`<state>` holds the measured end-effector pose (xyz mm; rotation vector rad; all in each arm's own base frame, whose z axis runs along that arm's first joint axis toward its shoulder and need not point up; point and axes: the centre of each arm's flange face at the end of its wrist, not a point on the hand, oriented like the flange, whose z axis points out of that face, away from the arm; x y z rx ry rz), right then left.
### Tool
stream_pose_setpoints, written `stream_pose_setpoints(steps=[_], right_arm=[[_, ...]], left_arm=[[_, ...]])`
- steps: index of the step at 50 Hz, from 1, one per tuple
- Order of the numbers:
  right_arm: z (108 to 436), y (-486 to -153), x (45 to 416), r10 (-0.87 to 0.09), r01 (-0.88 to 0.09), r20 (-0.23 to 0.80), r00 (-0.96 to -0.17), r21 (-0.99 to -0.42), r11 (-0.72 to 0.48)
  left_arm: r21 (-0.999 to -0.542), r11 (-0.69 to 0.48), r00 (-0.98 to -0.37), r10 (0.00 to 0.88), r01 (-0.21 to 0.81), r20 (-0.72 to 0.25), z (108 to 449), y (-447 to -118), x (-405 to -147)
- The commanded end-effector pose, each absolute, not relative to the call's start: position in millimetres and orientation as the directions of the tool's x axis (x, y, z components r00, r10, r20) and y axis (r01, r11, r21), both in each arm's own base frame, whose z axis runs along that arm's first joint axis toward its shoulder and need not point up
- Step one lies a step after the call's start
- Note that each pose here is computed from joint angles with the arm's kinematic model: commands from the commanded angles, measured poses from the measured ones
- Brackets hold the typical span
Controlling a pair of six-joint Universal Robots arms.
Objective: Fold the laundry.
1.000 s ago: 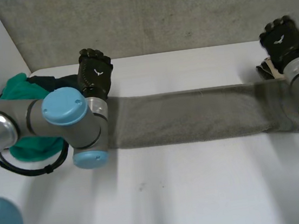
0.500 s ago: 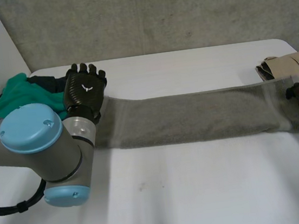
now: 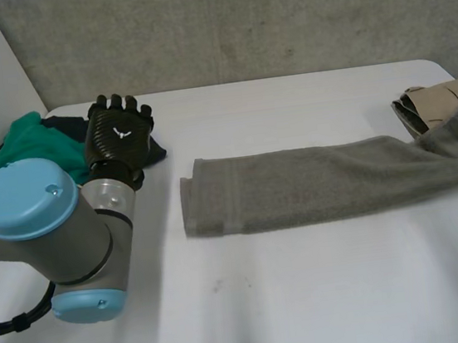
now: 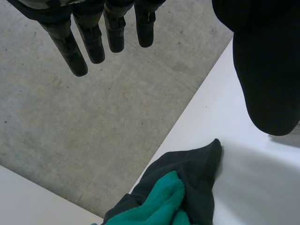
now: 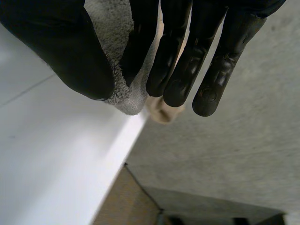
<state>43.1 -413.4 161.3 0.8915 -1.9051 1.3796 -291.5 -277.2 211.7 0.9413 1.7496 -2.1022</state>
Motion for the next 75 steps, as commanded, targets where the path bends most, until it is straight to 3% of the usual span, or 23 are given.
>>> stream_pose_setpoints(steps=[1,2,5,7,10,14,21,26,28,31,32,33,36,37,39,41,45,49,54,62,75], right_arm=[[201.6,-401.1,139.6,-0.156,-0.83,0.83,-0.535,-0.551,-0.084],[211.2,-392.5,169.3,-0.161,-0.814,0.834,-0.527,-0.551,-0.185],[219.2,-373.6,214.9,-0.196,-0.77,0.842,-0.503,-0.54,-0.342],[219.8,-340.2,277.1,-0.271,-0.66,0.85,-0.451,-0.522,-0.541],[200.8,-305.6,330.6,-0.357,-0.52,0.86,-0.366,-0.507,-0.688],[169.1,-267.1,382.1,-0.439,-0.372,0.859,-0.265,-0.511,-0.775],[120.8,-250.5,414.6,-0.506,-0.322,0.841,-0.189,-0.54,-0.778],[143.5,-247.6,413.6,-0.493,-0.32,0.839,-0.23,-0.544,-0.776],[153.2,-251.4,408.1,-0.487,-0.347,0.832,-0.267,-0.554,-0.757],[168.9,-262.5,393.4,-0.49,-0.419,0.778,-0.394,-0.626,-0.657],[174.5,-268.4,387.5,-0.487,-0.434,0.752,-0.445,-0.657,-0.617],[189.0,-284.5,371.5,-0.464,-0.442,0.683,-0.565,-0.725,-0.528],[220.1,-315.2,337.4,-0.395,-0.382,0.533,-0.748,-0.833,-0.401],[230.8,-334.1,311.3,-0.364,-0.328,0.431,-0.826,-0.892,-0.311],[233.4,-349.9,290.8,-0.37,-0.271,0.338,-0.865,-0.936,-0.224],[226.1,-367.7,274.9,-0.428,-0.183,0.205,-0.88,-0.979,-0.093],[197.7,-387.7,270.6,-0.526,-0.097,0.028,-0.85,-0.99,0.105],[173.6,-403.4,269.3,-0.514,-0.075,-0.044,-0.857,-0.975,0.209],[153.7,-409.8,270.7,-0.52,-0.087,-0.062,-0.852,-0.963,0.256],[148.0,-407.9,283.3,-0.555,-0.087,-0.073,-0.829,-0.963,0.256],[118.3,-397.7,322.1,-0.617,-0.118,-0.085,-0.782,-0.952,0.281]], left_arm=[[-0.786,-0.24,-0.764,0.197,0.57,-0.614,216.2,-271.2,-281.0],[-0.787,-0.237,-0.766,0.192,0.57,-0.613,217.7,-271.4,-278.5],[-0.788,-0.234,-0.771,0.177,0.57,-0.611,220.8,-272.7,-273.9],[-0.797,-0.232,-0.785,0.166,0.557,-0.597,225.7,-273.6,-269.2],[-0.814,-0.235,-0.805,0.159,0.531,-0.571,231.6,-273.2,-266.9],[-0.829,-0.226,-0.82,0.163,0.511,-0.549,231.2,-272.7,-264.4],[-0.833,-0.212,-0.82,0.17,0.511,-0.546,226.7,-272.5,-263.0],[-0.832,-0.211,-0.818,0.173,0.513,-0.548,225.0,-273.8,-263.4],[-0.832,-0.215,-0.819,0.172,0.511,-0.547,226.2,-274.4,-264.3],[-0.832,-0.229,-0.82,0.173,0.506,-0.546,229.8,-273.7,-267.7],[-0.832,-0.233,-0.821,0.172,0.503,-0.545,230.9,-273.8,-268.3],[-0.832,-0.239,-0.822,0.17,0.501,-0.543,232.4,-274.1,-269.1],[-0.833,-0.244,-0.823,0.172,0.497,-0.541,233.7,-273.8,-270.9],[-0.833,-0.252,-0.823,0.177,0.493,-0.54,234.4,-271.7,-273.6],[-0.833,-0.261,-0.822,0.184,0.488,-0.539,234.9,-269.1,-276.7],[-0.832,-0.268,-0.819,0.193,0.485,-0.54,234.8,-266.8,-280.1],[-0.832,-0.262,-0.816,0.201,0.489,-0.542,229.7,-269.3,-283.4],[-0.833,-0.25,-0.812,0.21,0.494,-0.545,223.6,-270.0,-284.9],[-0.832,-0.241,-0.808,0.216,0.499,-0.547,219.8,-269.7,-284.7],[-0.831,-0.233,-0.808,0.212,0.505,-0.55,217.4,-272.6,-282.6],[-0.83,-0.213,-0.8,0.226,0.516,-0.556,207.0,-274.4,-283.1]])
